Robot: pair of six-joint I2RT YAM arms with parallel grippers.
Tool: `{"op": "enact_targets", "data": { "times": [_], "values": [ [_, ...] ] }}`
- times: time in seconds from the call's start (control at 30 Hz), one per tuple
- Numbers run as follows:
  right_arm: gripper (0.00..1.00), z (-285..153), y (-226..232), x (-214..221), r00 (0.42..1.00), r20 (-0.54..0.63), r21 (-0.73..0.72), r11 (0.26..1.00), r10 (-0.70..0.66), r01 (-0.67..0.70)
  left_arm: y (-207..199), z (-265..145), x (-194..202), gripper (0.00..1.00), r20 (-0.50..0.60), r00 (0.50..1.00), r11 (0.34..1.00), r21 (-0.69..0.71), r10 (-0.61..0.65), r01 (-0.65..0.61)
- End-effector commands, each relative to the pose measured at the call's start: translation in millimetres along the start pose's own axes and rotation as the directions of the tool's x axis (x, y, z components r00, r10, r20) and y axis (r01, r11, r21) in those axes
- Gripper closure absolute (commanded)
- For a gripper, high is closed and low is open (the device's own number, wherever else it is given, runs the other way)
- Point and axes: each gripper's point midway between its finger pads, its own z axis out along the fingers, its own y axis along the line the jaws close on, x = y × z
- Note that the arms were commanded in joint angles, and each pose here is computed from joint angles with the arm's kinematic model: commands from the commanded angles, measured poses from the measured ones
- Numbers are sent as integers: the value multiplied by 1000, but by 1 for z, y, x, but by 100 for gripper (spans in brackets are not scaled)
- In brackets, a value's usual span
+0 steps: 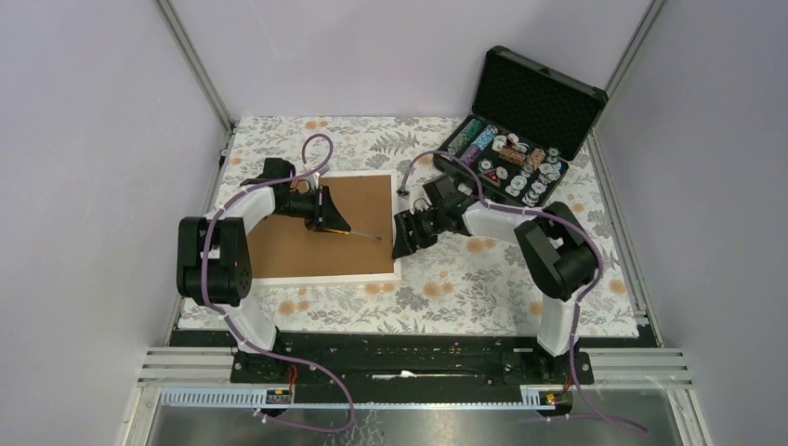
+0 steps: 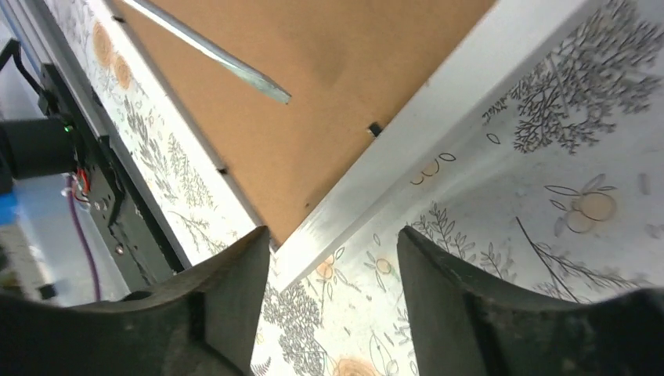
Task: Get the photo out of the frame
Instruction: Release the photo frame item from the photo frame, then adjust the screwdriver.
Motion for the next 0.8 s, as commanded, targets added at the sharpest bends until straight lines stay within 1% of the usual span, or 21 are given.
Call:
{"op": "enact_targets", "data": {
  "times": [0.0, 0.07, 0.1, 0.13, 0.2, 0.23, 0.3, 0.37, 0.4, 0.47, 0.5, 0.57, 0.6, 0.67, 0.73, 0.77],
  "values": [
    [27, -49, 31, -46, 931, 142, 54, 942, -335, 331, -34, -20, -7, 100, 33, 994, 994, 22, 109, -109],
    [22, -65, 53, -57, 872, 184, 16, 888, -454, 459, -45, -24, -4, 100, 37, 994, 993, 53, 104, -106],
    [17, -70, 64, -60, 850, 187, -15, 864, -492, 503, -53, -27, -2, 100, 39, 993, 991, 74, 107, -110],
    [15, -74, 73, -62, 832, 188, -46, 841, -522, 539, -62, -28, 1, 100, 34, 993, 988, 103, 112, -115],
    [15, -76, 94, -67, 790, 206, -89, 793, -577, 603, -75, -30, 7, 100, 20, 993, 984, 135, 115, -117],
    [19, -74, 101, -66, 764, 199, -95, 764, -614, 638, -81, -31, 10, 100, 15, 993, 982, 151, 114, -115],
    [21, -63, 115, -58, 705, 155, -92, 701, -692, 707, -91, -33, 13, 100, 14, 992, 978, 168, 122, -123],
    [27, -53, 123, -59, 652, 117, -41, 652, -749, 757, -99, -35, 16, 100, 19, 990, 975, 176, 137, -139],
    [29, -49, 130, -57, 637, 115, -46, 637, -762, 770, -103, -35, 17, 100, 20, 989, 973, 182, 144, -145],
    [31, -43, 133, -59, 631, 108, -38, 631, -768, 775, -108, -37, 20, 100, 24, 987, 970, 184, 157, -158],
    [35, -40, 134, -60, 624, 99, -28, 625, -775, 780, -111, -37, 21, 100, 24, 986, 968, 189, 164, -165],
    [39, -35, 137, -60, 600, 91, -20, 601, -795, 799, -115, -38, 26, 100, 20, 986, 963, 213, 166, -167],
    [42, -33, 138, -59, 592, 86, -17, 593, -801, 805, -117, -38, 27, 100, 17, 987, 961, 225, 161, -161],
    [56, -29, 139, -57, 578, 77, -14, 579, -813, 816, -121, -39, 29, 100, 18, 987, 957, 243, 160, -160],
    [79, -29, 141, -56, 574, 78, -19, 575, -815, 818, -125, -41, 30, 100, 23, 988, 952, 264, 156, -156],
    [91, -29, 142, -57, 576, 79, -18, 577, -813, 817, -126, -42, 29, 93, 30, 987, 950, 269, 156, -159]
  ]
}}
